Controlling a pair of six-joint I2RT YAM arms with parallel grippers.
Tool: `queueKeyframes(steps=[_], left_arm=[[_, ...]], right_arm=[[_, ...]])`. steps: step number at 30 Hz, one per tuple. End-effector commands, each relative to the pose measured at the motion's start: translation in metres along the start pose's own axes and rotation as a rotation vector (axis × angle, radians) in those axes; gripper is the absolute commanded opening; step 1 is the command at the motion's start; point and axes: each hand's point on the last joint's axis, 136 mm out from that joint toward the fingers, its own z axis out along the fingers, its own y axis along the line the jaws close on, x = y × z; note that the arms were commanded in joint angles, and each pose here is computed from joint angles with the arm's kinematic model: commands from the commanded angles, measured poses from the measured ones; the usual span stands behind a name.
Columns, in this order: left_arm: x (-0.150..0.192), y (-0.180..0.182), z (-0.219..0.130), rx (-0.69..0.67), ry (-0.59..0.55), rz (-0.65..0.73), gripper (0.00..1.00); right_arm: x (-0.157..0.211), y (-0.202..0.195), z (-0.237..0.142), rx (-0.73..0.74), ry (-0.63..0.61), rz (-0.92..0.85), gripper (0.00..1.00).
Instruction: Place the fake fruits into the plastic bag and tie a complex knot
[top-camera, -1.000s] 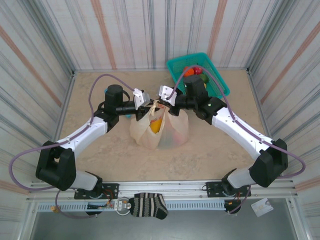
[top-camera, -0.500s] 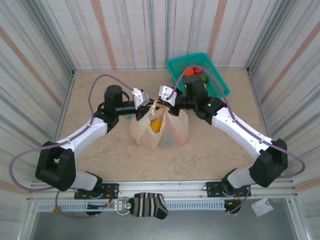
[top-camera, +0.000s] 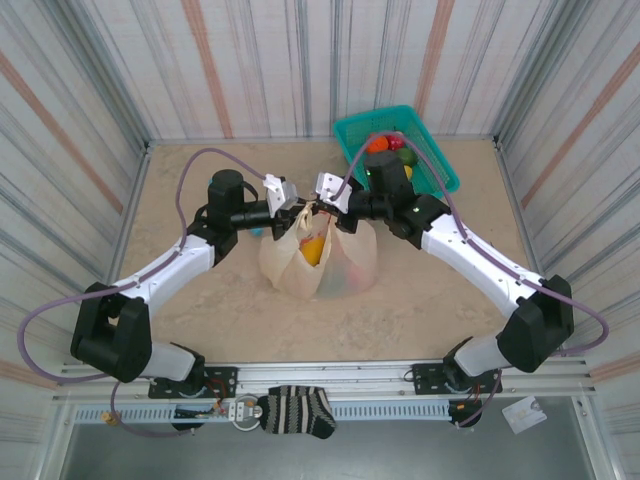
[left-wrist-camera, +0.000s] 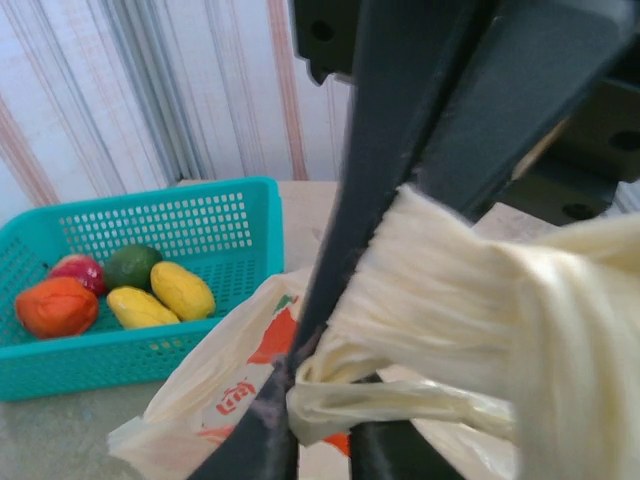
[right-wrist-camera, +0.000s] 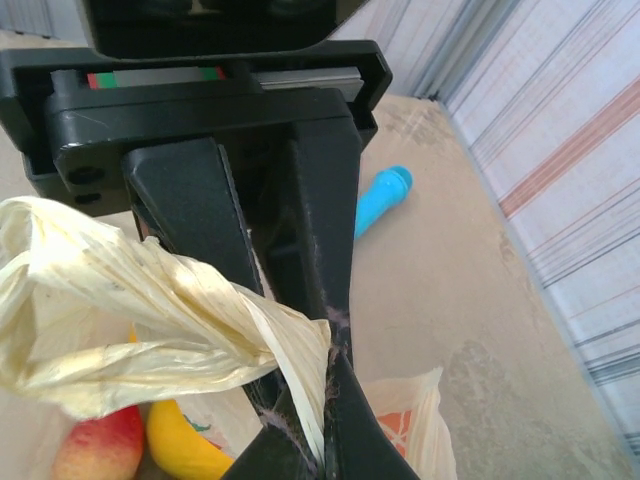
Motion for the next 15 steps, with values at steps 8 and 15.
queueKeyframes(steps=[8,15], left_arm=[[-0.0138,-0.0062,-0.0067,0.026,-0.033,0.047,0.01],[-0.0125,-0.0067,-0.0065,0.027,-0.034,0.043,0.00]], right_arm=[[0.0038,0.0022,-0.0003,-0.010,0.028,0.029,0.00],[-0.0015,-0.0032,-0.0054,0.017,0.030,0.040,0.20]])
